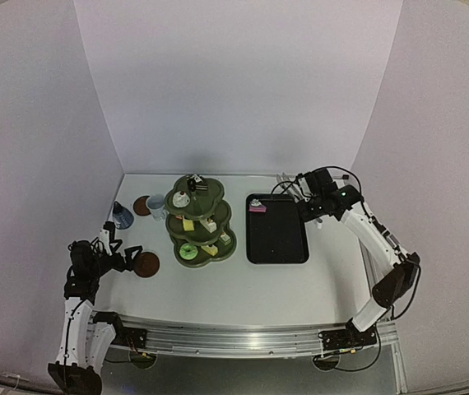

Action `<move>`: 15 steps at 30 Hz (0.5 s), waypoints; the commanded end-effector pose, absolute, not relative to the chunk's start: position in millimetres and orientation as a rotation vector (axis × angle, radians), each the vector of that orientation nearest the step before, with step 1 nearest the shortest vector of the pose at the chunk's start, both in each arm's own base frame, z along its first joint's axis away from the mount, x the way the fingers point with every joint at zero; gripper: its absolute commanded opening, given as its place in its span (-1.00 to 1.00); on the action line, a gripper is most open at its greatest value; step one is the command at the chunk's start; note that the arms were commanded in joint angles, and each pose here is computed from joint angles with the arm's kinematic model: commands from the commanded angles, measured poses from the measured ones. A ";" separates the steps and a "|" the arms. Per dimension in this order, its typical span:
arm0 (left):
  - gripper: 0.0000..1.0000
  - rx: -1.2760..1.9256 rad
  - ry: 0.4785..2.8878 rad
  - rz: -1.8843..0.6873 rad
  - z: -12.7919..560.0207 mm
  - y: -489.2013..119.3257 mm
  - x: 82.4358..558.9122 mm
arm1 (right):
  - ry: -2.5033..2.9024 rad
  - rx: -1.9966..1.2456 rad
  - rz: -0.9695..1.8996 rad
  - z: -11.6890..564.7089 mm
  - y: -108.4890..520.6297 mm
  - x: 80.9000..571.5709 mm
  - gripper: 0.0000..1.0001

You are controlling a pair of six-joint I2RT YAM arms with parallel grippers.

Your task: Serve the afternoon tea

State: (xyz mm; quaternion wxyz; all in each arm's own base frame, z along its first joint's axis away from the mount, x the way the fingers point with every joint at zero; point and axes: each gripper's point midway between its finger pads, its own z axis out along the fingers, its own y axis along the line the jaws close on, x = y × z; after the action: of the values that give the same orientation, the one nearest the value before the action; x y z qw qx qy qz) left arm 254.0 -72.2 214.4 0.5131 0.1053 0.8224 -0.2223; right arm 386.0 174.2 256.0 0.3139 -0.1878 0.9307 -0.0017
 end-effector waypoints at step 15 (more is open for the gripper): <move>0.99 0.298 2.023 -0.492 221.1 -68.4 266.3 | 2.652 -0.883 0.063 134.3 178.5 405.3 -0.41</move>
State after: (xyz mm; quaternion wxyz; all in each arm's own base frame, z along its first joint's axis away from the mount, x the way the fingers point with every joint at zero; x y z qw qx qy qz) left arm 261.0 -71.0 204.1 0.4817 0.1090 0.8416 -0.2185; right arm 396.9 167.8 139.6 0.1678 -0.2760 0.9464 0.0047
